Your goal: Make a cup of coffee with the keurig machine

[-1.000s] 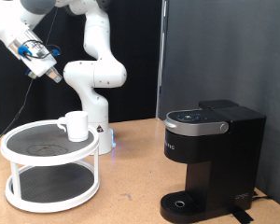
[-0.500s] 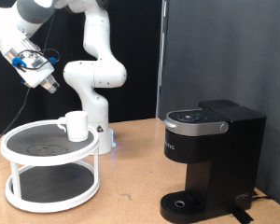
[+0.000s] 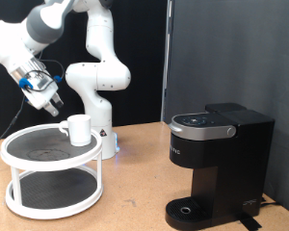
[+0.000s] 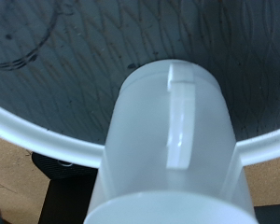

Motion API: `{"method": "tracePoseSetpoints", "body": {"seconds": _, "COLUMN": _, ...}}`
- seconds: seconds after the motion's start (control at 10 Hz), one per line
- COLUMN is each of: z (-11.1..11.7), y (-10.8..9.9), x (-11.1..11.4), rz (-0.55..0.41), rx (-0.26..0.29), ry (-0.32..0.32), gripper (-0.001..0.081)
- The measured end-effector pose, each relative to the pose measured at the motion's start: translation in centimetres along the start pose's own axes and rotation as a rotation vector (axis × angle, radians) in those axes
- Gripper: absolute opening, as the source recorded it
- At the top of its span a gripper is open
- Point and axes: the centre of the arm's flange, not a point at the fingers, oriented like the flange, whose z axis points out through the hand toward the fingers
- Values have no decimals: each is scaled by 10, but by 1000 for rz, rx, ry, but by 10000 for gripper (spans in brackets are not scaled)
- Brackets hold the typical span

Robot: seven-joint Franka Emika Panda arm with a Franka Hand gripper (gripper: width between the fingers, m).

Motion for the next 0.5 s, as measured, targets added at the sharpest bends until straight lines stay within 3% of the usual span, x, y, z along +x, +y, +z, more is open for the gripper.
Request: {"method": "tracePoseSetpoints", "body": {"seconds": 0.5, "z": 39, "y": 4, "x": 15, "rz": -28, "rx": 2, "ry": 15, "gripper": 734}}
